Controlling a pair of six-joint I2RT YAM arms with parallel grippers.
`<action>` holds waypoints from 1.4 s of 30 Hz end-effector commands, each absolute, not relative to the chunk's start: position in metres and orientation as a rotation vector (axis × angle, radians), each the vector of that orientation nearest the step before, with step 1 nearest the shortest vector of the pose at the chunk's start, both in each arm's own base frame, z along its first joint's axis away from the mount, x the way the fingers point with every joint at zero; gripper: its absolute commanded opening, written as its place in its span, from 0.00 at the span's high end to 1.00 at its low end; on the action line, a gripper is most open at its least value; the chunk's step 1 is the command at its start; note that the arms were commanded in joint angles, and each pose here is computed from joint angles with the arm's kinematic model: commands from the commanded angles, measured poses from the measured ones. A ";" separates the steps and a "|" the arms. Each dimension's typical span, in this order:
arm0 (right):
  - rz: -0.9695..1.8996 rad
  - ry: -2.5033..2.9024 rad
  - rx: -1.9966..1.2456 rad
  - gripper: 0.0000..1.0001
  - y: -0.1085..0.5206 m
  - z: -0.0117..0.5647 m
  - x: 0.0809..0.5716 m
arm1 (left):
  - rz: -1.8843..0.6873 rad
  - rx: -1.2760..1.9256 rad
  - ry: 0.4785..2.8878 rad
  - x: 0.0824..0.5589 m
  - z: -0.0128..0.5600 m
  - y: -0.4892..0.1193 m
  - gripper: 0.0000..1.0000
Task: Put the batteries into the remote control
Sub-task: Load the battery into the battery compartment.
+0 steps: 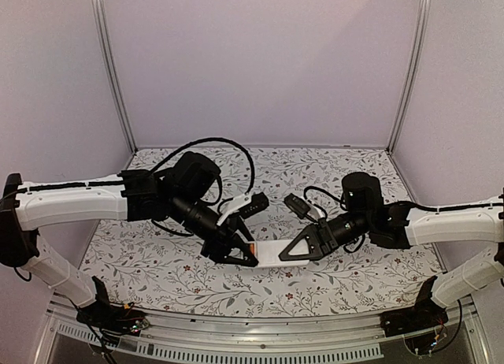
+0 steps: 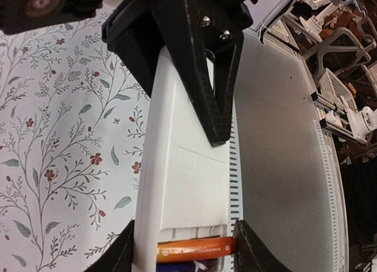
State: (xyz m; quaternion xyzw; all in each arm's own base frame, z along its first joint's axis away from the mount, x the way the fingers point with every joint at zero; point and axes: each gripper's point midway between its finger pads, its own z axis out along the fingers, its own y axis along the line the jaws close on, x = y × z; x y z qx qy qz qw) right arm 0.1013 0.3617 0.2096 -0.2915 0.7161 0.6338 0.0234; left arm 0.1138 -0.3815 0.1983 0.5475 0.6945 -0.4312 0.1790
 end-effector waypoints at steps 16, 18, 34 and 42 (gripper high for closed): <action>2.021 1.773 -1.126 1.00 0.357 0.298 0.083 | -1.155 1.532 2.120 0.119 0.167 -0.379 0.43; 2.025 1.767 -1.130 1.00 0.356 0.300 0.082 | -1.149 1.522 2.117 0.121 0.168 -0.379 0.43; 2.048 1.770 -1.160 1.00 0.357 0.299 0.075 | -1.335 1.444 2.084 0.124 0.191 -0.379 0.58; 2.054 1.772 -1.170 1.00 0.358 0.300 0.073 | -1.275 1.387 2.119 0.139 0.188 -0.377 0.67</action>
